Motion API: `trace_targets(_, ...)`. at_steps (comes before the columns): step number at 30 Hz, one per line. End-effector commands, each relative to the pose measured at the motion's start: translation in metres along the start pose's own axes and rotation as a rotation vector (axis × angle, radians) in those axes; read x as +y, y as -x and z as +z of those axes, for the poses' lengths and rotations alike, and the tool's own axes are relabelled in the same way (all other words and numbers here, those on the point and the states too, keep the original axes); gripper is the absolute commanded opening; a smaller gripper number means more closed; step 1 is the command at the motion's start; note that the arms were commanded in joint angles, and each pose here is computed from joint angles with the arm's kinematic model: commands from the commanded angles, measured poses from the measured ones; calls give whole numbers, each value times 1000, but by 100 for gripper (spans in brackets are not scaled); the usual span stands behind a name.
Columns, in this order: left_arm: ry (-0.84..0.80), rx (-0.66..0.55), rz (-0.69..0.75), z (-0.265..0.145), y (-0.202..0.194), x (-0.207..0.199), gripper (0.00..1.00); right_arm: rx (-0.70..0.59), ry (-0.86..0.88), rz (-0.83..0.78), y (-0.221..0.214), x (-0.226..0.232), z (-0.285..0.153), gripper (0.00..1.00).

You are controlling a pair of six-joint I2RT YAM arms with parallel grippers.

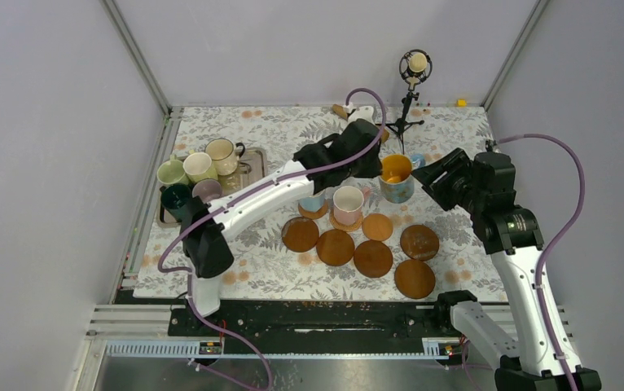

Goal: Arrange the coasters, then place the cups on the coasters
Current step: Place the cup on the coaster.

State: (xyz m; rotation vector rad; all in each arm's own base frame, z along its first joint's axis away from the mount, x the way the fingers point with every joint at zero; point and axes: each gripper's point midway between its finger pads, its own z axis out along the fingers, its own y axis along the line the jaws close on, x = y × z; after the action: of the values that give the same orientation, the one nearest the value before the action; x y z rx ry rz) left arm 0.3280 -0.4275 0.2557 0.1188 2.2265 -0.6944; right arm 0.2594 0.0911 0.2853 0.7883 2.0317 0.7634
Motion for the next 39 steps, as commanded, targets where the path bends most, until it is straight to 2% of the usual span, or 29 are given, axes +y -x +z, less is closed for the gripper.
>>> trace_targets(1, -199, -227, -125, -28, 69, -67, 0, -14, -30, -45, 4, -4, 8, 61)
trace_targets(6, -209, -225, -97, -24, 61, -79, 0, 9, -148, -57, -3, -34, 28, 60)
trace_targets(15, -224, -240, -9, -21, 51, -91, 0, 75, -219, -100, -15, -53, 55, 55)
trace_targets(23, -251, -239, -16, -18, 47, -95, 0, 106, -245, -110, -23, -64, 67, 33)
trace_targets(24, -257, -237, -15, -18, 47, -96, 0, 103, -247, -115, -22, -64, 67, 29)
trace_targets(27, -279, -226, -17, -18, 44, -100, 0, 98, -253, -129, -21, -66, 69, 4)
trace_targets(28, -294, -226, -20, -19, 44, -102, 0, 94, -246, -134, -20, -65, 70, 0)
trace_targets(33, -356, -204, -22, -24, 39, -111, 0, 68, -210, -164, -16, -60, 71, 0)
trace_targets(34, -361, -199, -22, -26, 37, -111, 4, 46, -221, -174, -11, -61, 70, 0)
trace_targets(39, -350, -187, -27, -39, 34, -102, 35, 22, -196, -249, -2, -54, 66, 0)
